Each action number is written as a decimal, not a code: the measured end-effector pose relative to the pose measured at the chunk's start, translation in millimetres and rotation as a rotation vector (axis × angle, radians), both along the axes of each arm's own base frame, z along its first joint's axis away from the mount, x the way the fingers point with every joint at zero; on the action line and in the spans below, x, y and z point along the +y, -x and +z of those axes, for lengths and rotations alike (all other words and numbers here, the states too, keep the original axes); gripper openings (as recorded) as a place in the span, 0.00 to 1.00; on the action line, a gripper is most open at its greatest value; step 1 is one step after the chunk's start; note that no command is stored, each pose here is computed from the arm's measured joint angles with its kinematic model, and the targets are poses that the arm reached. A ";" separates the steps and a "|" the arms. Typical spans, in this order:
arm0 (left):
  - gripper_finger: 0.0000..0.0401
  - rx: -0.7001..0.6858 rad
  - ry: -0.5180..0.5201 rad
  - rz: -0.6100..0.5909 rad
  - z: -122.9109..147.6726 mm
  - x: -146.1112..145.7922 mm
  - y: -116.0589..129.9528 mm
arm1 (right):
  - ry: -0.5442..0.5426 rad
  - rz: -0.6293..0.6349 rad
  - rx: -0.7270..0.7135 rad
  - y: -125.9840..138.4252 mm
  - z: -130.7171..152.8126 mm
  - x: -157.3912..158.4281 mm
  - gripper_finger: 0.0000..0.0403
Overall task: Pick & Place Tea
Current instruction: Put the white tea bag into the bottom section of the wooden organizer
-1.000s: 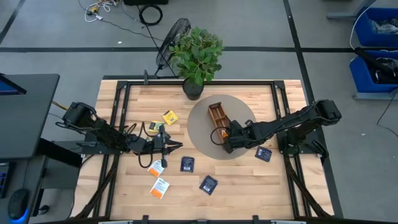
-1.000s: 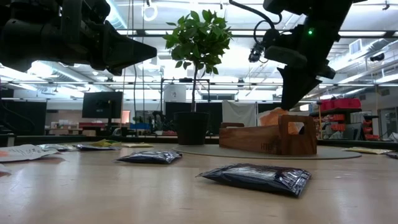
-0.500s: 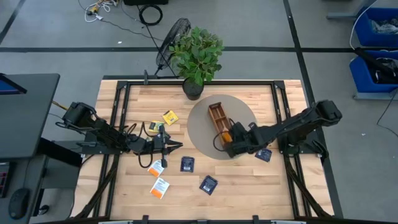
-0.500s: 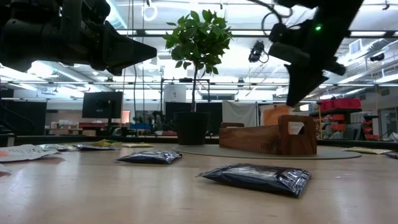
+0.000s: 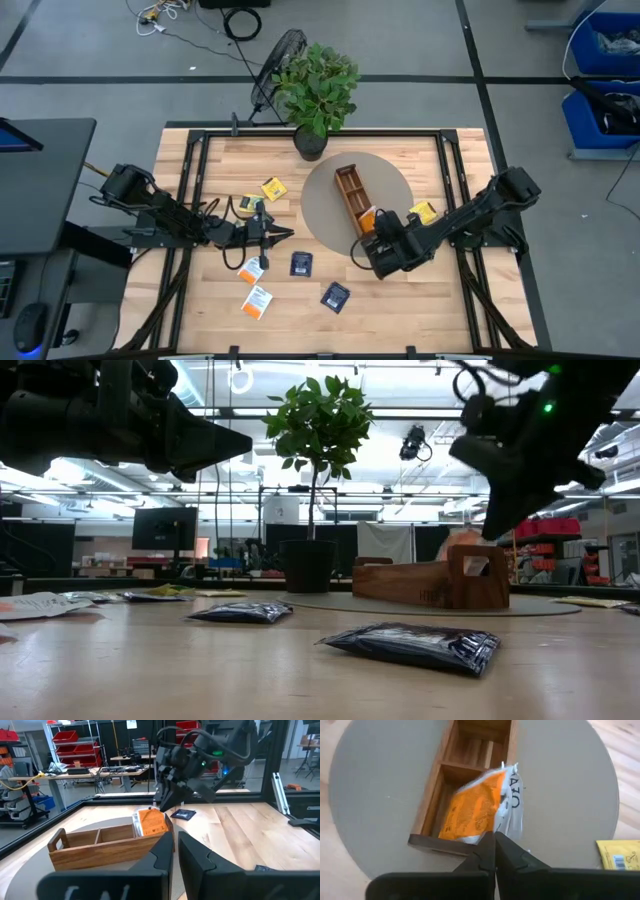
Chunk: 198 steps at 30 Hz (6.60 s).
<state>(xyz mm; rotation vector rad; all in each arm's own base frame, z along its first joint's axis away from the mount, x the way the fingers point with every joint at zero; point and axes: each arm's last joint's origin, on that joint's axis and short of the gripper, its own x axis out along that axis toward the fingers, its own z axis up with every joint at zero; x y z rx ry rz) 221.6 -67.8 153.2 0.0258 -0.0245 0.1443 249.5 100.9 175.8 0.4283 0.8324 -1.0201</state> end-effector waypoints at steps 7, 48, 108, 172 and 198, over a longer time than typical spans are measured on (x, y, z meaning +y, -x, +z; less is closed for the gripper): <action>0.08 0.002 -0.001 0.000 -0.2 0.1 0.0 | 0.027 0.003 -0.005 -0.7 -1.3 0.0 0.00; 0.08 0.015 -0.001 0.000 -1.6 0.0 0.0 | 0.238 0.166 0.042 6.6 7.9 4.2 0.42; 0.08 0.497 0.272 0.075 53.8 18.3 54.3 | 0.141 1.221 -0.726 97.0 12.0 -22.3 0.02; 0.38 1.103 0.589 0.051 -22.8 -15.6 43.9 | 0.070 1.219 -0.656 97.7 3.0 -22.0 0.35; 0.01 0.926 0.435 0.056 -23.0 -16.7 28.9 | 0.069 1.062 -0.663 97.1 2.6 -25.6 0.35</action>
